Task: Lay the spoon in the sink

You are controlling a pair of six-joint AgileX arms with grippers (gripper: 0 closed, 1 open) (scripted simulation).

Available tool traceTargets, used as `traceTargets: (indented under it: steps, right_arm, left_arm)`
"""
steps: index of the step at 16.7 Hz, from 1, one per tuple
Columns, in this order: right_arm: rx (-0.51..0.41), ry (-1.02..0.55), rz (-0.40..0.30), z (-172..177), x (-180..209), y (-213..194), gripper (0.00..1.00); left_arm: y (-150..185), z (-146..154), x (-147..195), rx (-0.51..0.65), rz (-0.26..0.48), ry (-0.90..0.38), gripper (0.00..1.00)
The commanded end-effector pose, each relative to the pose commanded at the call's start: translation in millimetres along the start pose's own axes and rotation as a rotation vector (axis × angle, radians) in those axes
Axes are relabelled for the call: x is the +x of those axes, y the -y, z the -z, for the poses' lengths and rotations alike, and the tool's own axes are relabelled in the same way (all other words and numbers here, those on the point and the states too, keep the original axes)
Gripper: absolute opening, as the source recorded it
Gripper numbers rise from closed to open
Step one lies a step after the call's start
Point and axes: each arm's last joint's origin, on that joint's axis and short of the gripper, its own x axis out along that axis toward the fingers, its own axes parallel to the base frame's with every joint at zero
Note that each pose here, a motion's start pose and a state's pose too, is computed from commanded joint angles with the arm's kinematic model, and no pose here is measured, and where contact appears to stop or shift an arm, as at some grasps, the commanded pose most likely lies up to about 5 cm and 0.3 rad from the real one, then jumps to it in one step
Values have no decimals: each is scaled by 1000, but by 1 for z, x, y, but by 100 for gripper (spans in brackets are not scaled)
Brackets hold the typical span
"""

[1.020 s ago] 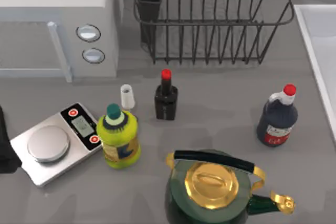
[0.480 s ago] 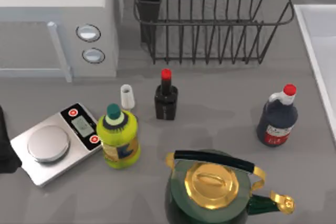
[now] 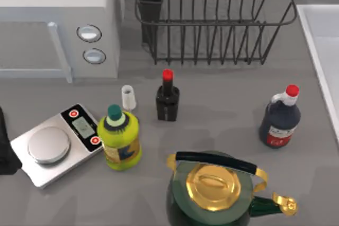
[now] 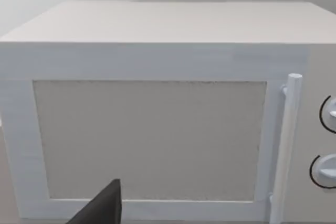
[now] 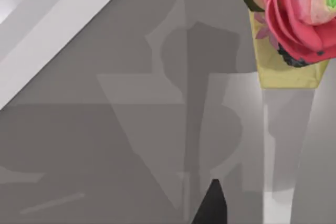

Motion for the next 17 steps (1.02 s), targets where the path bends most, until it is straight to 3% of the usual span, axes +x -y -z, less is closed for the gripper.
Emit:
traceTargets:
  steps: [4,11,17]
  right_arm:
    - [3,22,-7,4,-38,2,0]
    - [5,19,-7,2,-40,1,0]
    - [26,-45,20,-50,-53,-28,0]
  left_arm:
    - [0,0,0,0,0,0,100]
    - [0,0,0,0,0,0,100]
    - [0,0,0,0,0,0,100]
